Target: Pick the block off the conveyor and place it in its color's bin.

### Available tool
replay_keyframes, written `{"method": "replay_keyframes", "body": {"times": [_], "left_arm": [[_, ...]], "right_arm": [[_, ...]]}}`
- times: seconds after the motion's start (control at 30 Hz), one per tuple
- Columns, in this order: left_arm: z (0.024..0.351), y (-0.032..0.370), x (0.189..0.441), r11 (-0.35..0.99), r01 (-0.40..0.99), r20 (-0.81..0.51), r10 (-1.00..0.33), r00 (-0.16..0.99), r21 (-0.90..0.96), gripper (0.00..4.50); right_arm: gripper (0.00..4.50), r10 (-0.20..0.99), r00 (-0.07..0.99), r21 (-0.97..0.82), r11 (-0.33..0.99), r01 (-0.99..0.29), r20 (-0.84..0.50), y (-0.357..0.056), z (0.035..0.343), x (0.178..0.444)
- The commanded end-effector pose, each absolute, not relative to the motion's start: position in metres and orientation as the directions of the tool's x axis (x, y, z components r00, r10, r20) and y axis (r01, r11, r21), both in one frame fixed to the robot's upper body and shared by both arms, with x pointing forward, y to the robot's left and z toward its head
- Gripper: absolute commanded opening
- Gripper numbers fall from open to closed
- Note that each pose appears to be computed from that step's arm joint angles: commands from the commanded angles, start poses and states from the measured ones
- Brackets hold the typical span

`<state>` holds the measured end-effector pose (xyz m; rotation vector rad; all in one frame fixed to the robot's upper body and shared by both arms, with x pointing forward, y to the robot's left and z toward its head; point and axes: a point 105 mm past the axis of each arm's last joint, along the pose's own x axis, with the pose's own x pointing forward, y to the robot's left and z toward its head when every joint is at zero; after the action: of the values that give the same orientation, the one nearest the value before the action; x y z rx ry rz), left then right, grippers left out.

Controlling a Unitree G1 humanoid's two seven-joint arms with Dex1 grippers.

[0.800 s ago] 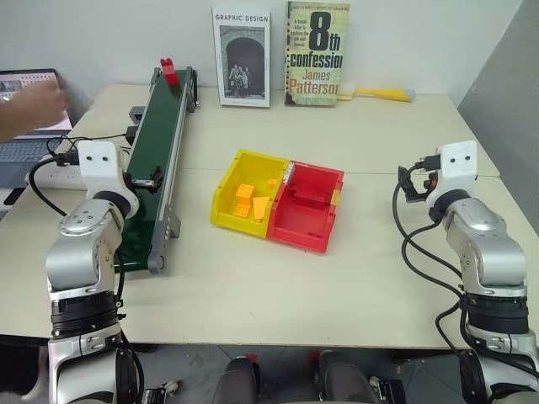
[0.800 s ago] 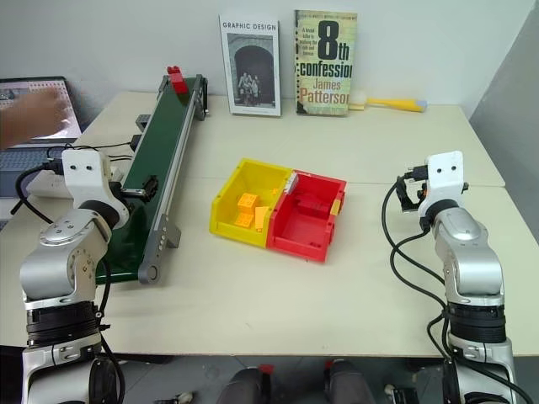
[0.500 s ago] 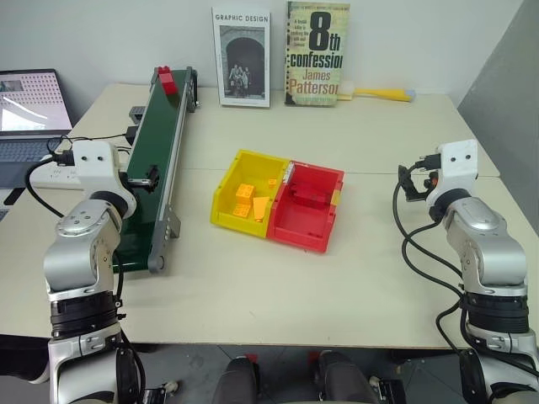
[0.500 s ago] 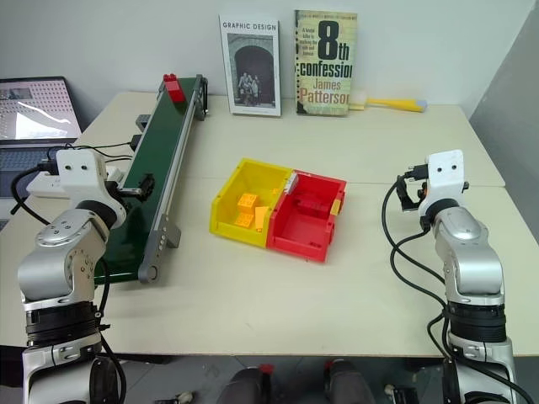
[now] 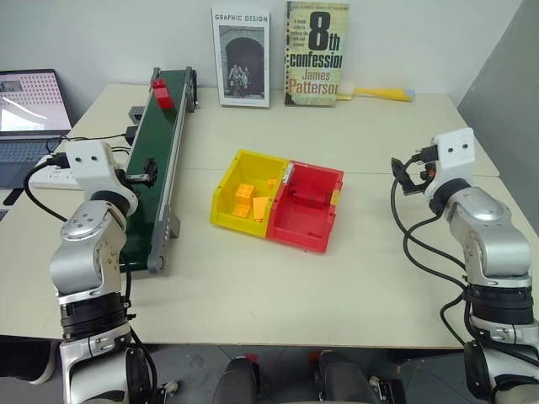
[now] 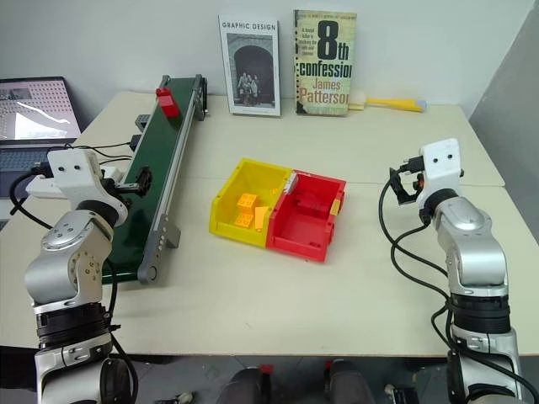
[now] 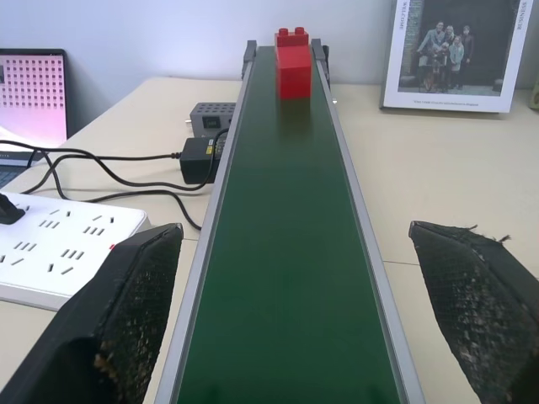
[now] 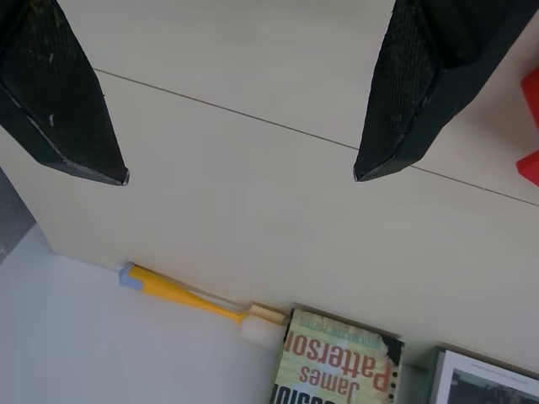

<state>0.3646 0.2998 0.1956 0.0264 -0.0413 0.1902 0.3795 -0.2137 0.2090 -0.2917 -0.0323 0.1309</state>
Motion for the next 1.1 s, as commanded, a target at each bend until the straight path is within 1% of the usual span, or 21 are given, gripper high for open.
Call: {"method": "replay_keyframes", "body": {"times": [0.03,0.1,0.17,0.23,0.27,0.3,0.43,0.53,0.63,1.1], "left_arm": [[0.214,0.297,0.366,0.979,-0.201,0.114,0.196,0.974,0.039,4.49],[0.211,0.297,0.368,0.976,-0.211,0.098,0.205,0.974,0.051,4.49],[0.208,0.296,0.371,0.974,-0.22,0.086,0.215,0.973,0.053,4.49],[0.206,0.297,0.375,0.969,-0.241,0.082,0.237,0.968,0.051,4.49],[0.206,0.299,0.377,0.966,-0.254,0.083,0.249,0.965,0.051,4.49],[0.207,0.3,0.379,0.963,-0.265,0.084,0.26,0.962,0.051,4.49],[0.206,0.304,0.383,0.955,-0.292,0.082,0.289,0.954,0.04,4.49],[0.206,0.304,0.385,0.955,-0.293,0.086,0.289,0.953,0.035,4.49],[0.205,0.303,0.386,0.955,-0.294,0.088,0.291,0.953,0.025,4.49],[0.196,0.294,0.396,0.966,-0.257,0.056,0.257,0.965,0.005,4.49]], "right_arm": [[4.5,0.291,0.955,-0.28,0.923,-0.264,0.061,-0.189,0.23,0.378],[4.5,0.434,0.899,-0.272,0.872,-0.406,0.05,-0.168,0.237,0.373],[4.5,0.586,0.808,-0.253,0.792,-0.556,0.056,-0.144,0.249,0.363],[4.5,0.784,0.62,-0.229,0.611,-0.758,0.04,-0.112,0.266,0.341],[4.5,0.844,0.536,-0.222,0.528,-0.82,0.026,-0.101,0.272,0.331],[4.5,0.885,0.465,-0.218,0.455,-0.863,0.011,-0.092,0.277,0.323],[4.5,0.944,0.33,-0.205,0.321,-0.925,-0.011,-0.074,0.285,0.305],[4.5,0.958,0.288,-0.2,0.28,-0.939,-0.011,-0.067,0.287,0.298],[4.5,0.96,0.279,-0.202,0.273,-0.941,-0.005,-0.064,0.288,0.296],[4.5,0.949,0.314,-0.175,0.311,-0.934,0.01,-0.065,0.285,0.288]]}}
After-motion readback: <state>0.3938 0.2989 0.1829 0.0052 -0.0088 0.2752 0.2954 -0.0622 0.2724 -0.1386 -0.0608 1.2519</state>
